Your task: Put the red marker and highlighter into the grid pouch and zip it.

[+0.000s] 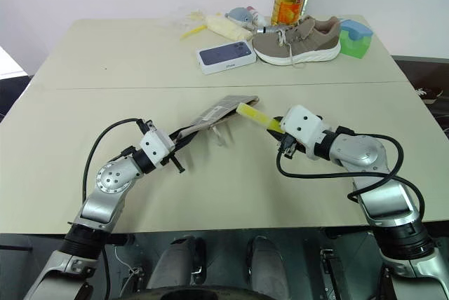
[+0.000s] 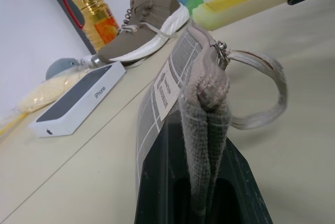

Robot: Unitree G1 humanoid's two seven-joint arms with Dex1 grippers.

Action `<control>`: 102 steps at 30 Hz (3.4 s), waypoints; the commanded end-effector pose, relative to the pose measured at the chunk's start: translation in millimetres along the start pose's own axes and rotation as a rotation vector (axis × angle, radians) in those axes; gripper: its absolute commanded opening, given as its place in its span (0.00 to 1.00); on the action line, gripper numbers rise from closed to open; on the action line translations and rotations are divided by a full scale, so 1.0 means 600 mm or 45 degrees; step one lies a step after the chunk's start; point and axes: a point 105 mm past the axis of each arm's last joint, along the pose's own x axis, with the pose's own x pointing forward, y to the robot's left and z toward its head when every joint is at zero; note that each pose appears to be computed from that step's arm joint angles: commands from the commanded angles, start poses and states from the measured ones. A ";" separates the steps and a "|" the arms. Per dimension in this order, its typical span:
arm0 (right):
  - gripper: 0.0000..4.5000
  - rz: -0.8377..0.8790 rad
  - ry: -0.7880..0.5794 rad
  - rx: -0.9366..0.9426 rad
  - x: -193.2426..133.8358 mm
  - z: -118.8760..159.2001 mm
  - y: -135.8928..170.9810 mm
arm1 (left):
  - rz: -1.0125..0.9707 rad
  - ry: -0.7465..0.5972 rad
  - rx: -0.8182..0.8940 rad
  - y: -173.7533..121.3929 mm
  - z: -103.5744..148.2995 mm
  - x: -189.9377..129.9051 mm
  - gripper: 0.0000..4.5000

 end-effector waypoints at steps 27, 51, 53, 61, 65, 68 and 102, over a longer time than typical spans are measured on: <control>0.19 0.157 0.085 -0.427 -0.013 0.035 0.010 | -0.193 -0.129 0.044 -0.036 0.038 0.006 0.00; 0.87 0.228 0.103 -0.706 0.023 0.065 0.016 | -0.304 -0.165 0.031 -0.066 0.052 0.001 0.00; 0.95 0.173 0.067 -0.624 0.017 0.073 0.003 | -0.276 -0.159 0.022 -0.060 0.050 0.002 0.00; 0.95 0.061 -0.103 0.110 -0.042 0.083 -0.032 | -0.071 -0.143 -0.045 -0.005 0.039 0.020 0.00; 0.95 0.194 -0.229 0.471 -0.025 0.086 0.029 | -0.055 -0.161 -0.050 -0.005 0.042 0.036 0.00; 0.95 0.161 -0.268 0.634 0.005 0.088 0.050 | -0.057 -0.167 -0.051 -0.008 0.042 0.046 0.00; 0.00 -0.526 0.081 0.530 -0.067 -0.005 -0.138 | -0.103 -0.077 0.034 -0.001 0.014 0.009 0.00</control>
